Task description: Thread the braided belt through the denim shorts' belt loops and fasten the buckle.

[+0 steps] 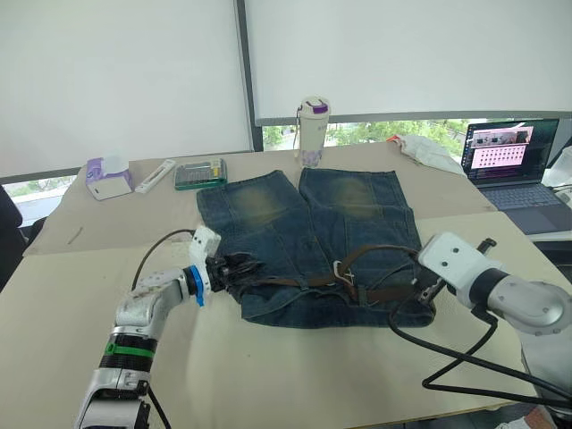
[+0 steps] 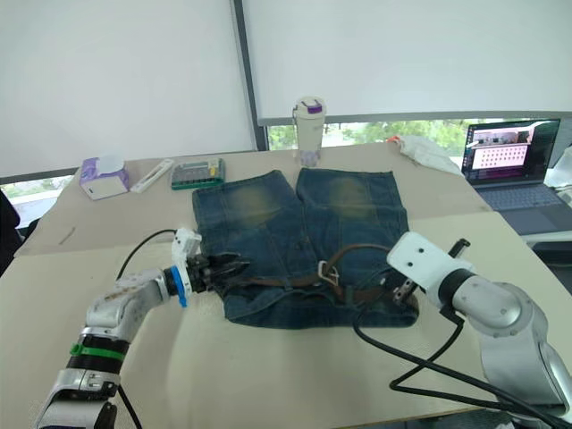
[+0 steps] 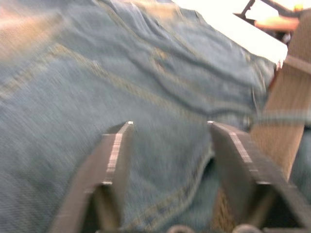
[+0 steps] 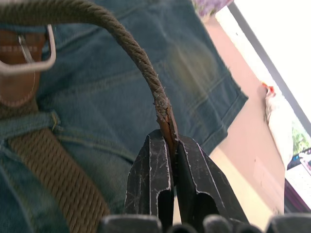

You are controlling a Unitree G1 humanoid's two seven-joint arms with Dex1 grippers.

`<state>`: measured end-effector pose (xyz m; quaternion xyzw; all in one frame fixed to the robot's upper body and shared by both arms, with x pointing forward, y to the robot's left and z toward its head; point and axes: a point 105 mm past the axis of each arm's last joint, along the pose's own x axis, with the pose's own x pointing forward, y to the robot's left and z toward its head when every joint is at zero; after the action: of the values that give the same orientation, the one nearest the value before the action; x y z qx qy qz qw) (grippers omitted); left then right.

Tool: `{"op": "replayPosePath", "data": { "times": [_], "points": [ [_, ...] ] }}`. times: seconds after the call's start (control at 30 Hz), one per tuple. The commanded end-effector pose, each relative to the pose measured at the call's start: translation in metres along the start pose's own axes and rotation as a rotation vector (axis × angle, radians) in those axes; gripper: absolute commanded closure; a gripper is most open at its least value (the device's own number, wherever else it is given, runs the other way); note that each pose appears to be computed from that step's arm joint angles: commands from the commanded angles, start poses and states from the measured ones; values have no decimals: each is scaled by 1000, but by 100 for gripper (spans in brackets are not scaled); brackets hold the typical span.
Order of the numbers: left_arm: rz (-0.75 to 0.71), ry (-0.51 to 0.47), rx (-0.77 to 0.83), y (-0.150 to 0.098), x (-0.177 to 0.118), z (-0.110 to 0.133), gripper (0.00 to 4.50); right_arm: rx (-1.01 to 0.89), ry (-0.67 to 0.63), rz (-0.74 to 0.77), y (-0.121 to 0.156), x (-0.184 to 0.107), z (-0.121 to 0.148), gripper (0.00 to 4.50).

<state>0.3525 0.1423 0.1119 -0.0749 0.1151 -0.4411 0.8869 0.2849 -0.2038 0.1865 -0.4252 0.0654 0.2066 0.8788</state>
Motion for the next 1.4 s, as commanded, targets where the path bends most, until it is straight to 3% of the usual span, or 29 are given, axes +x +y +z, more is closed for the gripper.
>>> {"op": "replayPosePath", "data": {
  "times": [0.03, 0.17, 0.4, 0.57, 0.7, 0.8, 0.87, 0.9, 1.13, 1.3, 1.4],
  "points": [
    [15, 48, 127, 1, 0, 4, 101, -36, -40, -57, -14, -3, 5, 450],
    [77, 189, 263, 14, -5, -28, 101, -40, -11, -105, -24, -9, -8, 450],
    [126, 341, 421, 30, -19, -66, 101, -57, 84, -237, -53, -35, -36, 450],
    [148, 385, 513, 42, -29, -74, 101, -56, 34, -247, -57, -39, -24, 450],
    [172, 266, 466, 47, -24, -50, 101, -43, -68, -151, -40, -28, 1, 450],
    [80, 125, 445, 28, -12, -15, 101, -77, -112, -57, -23, -16, 16, 450],
    [-12, 48, 466, 6, -2, 10, 25, -112, -134, 11, -11, -6, 26, 450],
    [-54, 37, 481, -5, 2, 16, 1, -127, -132, 32, -9, -1, 28, 450],
    [-264, -34, 640, -83, 39, 65, 1, -244, -140, 188, 7, 26, 48, 450],
    [-313, -43, 775, -112, 59, 78, 1, -270, -184, 275, 21, 37, 68, 450],
    [-321, -30, 794, -117, 64, 76, 1, -280, -191, 295, 25, 41, 73, 450]
  ]
}}
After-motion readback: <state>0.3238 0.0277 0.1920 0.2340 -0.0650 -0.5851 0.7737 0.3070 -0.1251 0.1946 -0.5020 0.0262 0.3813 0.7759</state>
